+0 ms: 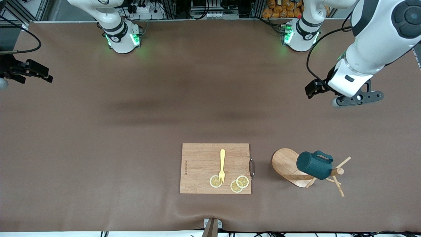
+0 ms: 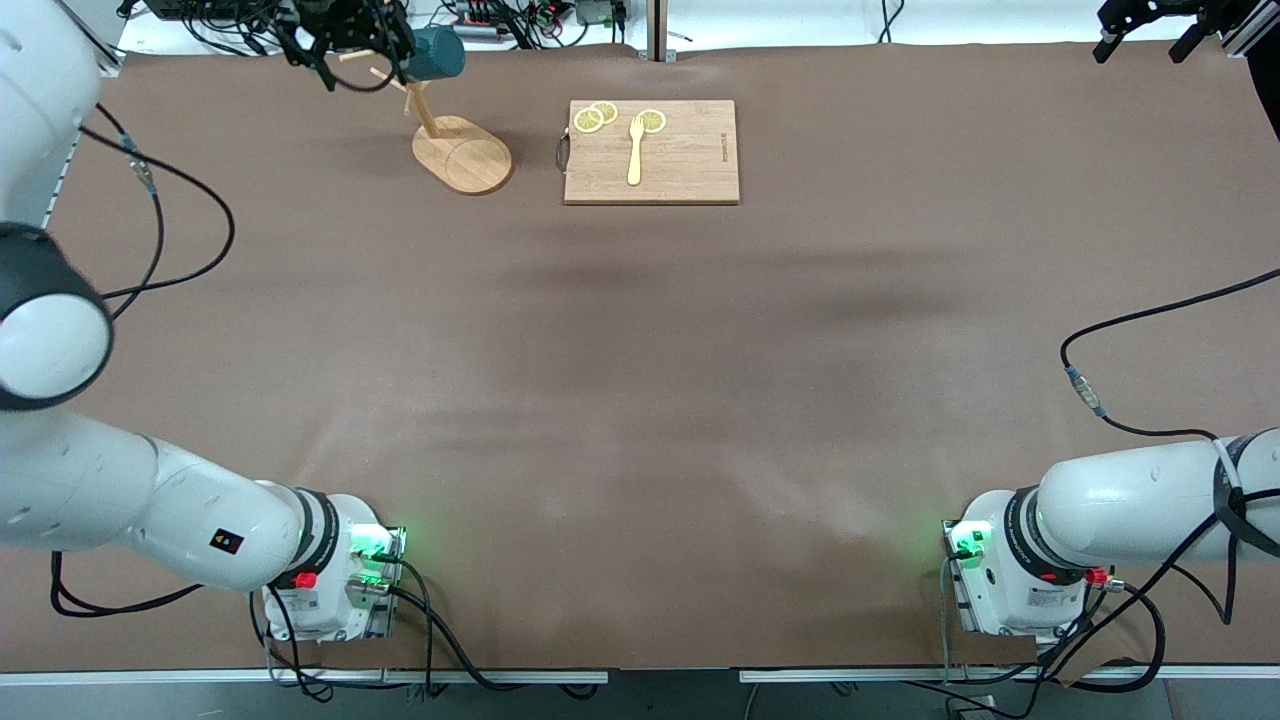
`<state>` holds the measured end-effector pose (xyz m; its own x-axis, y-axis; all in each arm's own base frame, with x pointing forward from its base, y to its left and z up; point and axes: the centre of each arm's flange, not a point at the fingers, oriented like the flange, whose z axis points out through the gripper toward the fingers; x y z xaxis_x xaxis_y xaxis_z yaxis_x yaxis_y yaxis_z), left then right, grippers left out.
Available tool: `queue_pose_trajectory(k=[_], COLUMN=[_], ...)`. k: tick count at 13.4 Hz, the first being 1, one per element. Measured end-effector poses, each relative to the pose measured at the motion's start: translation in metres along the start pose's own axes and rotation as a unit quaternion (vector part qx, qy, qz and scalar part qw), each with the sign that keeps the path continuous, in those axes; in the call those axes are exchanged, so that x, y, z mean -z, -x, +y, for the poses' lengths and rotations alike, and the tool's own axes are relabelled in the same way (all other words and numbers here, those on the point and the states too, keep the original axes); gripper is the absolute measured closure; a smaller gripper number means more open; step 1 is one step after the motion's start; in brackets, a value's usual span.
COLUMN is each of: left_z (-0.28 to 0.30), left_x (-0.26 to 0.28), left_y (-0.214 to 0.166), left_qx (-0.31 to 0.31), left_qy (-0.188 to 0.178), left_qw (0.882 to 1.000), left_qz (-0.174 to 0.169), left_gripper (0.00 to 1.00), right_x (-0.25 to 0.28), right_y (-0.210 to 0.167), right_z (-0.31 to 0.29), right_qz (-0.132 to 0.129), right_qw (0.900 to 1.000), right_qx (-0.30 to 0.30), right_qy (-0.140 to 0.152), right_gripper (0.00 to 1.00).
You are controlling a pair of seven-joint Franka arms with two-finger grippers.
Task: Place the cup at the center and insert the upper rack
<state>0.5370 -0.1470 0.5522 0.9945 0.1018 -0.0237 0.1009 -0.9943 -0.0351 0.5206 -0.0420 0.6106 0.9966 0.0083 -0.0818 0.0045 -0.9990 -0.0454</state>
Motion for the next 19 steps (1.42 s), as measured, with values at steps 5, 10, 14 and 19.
queue_pose_trajectory(k=[5, 10, 14, 19], left_z=[-0.035, -0.053, -0.07, -0.066], left_x=[-0.006, 0.01, 0.047, 0.088], left_y=[0.011, 0.01, 0.002, -0.012], left_qx=[-0.023, -0.08, -0.118, -0.093], left_qy=[0.002, 0.002, 0.005, 0.002], left_qw=[1.0, 0.996, 0.989, 0.992], left_qz=[0.019, 0.049, 0.086, 0.088], left_gripper=[0.0, 0.0, 0.0, 0.0], right_x=[0.0, 0.0, 0.0, 0.0], right_y=[0.0, 0.0, 0.0, 0.0], right_z=[-0.001, 0.0, 0.0, -0.001], right_qz=[0.0, 0.0, 0.0, 0.0], right_qw=[1.0, 1.0, 1.0, 1.0], right_qx=[0.001, 0.0, 0.0, 0.001], right_qy=[0.0, 0.0, 0.0, 0.0], right_gripper=[0.0, 0.0, 0.0, 0.0])
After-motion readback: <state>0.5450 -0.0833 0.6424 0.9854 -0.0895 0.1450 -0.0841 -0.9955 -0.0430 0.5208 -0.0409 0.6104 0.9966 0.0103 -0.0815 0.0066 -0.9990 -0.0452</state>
